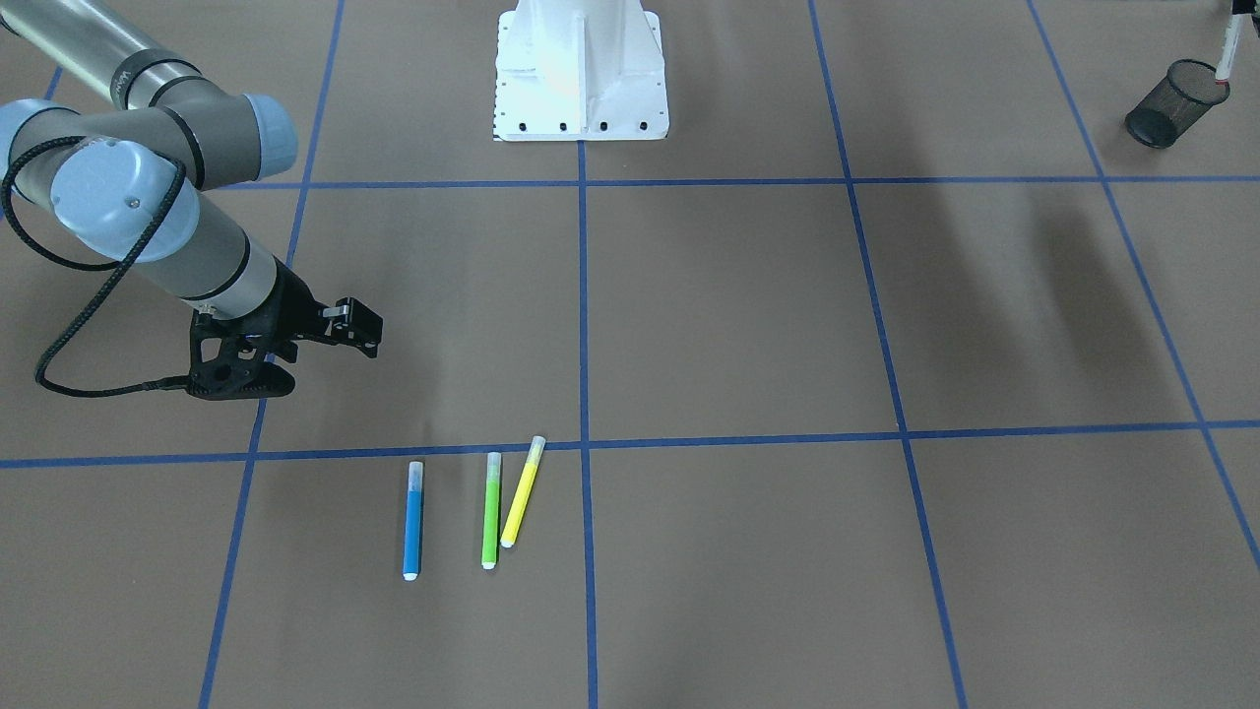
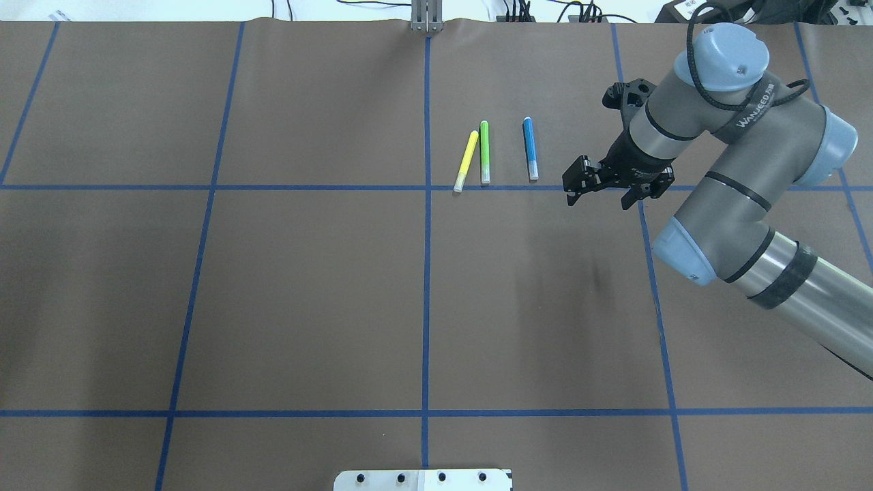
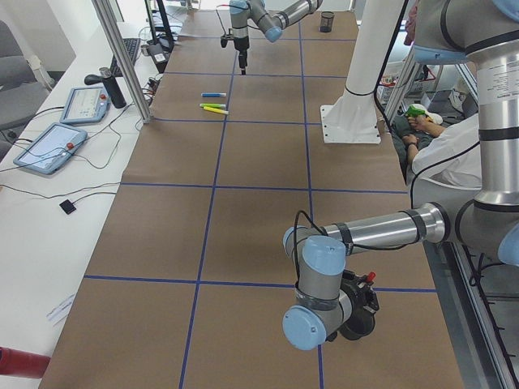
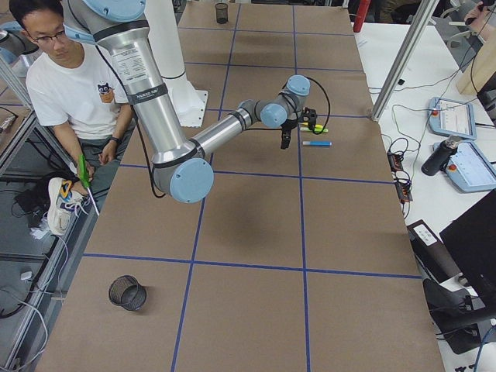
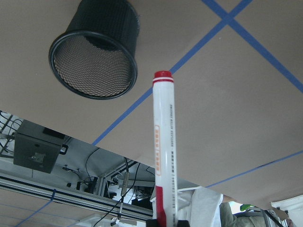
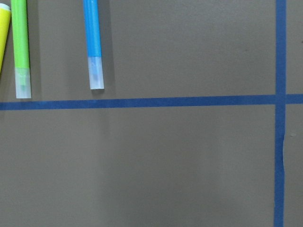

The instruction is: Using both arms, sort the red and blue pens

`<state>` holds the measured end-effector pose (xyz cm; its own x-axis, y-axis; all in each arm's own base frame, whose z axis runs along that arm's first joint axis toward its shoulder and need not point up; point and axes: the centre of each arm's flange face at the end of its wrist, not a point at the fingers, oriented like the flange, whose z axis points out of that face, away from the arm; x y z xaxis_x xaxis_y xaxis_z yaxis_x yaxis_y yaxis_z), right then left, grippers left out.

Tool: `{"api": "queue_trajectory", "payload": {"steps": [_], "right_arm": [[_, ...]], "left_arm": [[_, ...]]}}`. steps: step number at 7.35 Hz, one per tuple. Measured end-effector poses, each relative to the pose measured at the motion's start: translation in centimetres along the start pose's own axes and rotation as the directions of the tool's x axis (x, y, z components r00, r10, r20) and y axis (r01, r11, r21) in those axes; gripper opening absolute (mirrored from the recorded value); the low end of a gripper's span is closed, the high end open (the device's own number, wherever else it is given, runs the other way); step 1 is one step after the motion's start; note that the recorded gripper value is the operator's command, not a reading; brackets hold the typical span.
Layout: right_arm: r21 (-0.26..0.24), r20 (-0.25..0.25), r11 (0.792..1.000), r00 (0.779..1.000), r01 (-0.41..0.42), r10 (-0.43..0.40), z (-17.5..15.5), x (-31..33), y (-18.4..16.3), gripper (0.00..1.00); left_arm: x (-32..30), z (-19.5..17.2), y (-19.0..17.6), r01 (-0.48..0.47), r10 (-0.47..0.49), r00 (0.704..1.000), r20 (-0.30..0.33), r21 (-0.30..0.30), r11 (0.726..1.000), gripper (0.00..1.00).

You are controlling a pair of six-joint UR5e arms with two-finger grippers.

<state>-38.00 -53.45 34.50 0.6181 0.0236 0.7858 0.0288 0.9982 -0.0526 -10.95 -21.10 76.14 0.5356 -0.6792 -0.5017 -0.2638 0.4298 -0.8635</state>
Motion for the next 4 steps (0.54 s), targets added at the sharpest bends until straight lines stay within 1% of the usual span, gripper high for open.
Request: {"api": "queue_trajectory", "payload": {"steps": [2, 4], "right_arm": [[0.002, 0.003, 1.0, 1.0, 0.004, -0.004, 0.1, -1.0, -0.3, 0.99], [0.011, 0.003, 1.0, 1.0, 0.007, -0.007, 0.0, -1.5, -0.5, 0.98]], "left_arm": [[-3.2, 1.7, -1.9, 0.039, -0.041, 0.998, -0.04, -0.051, 0.998, 0.0], [-5.4, 3.1, -3.5, 0.055, -0.06, 0.997, -0.057, -0.081, 0.995, 0.0]]}}
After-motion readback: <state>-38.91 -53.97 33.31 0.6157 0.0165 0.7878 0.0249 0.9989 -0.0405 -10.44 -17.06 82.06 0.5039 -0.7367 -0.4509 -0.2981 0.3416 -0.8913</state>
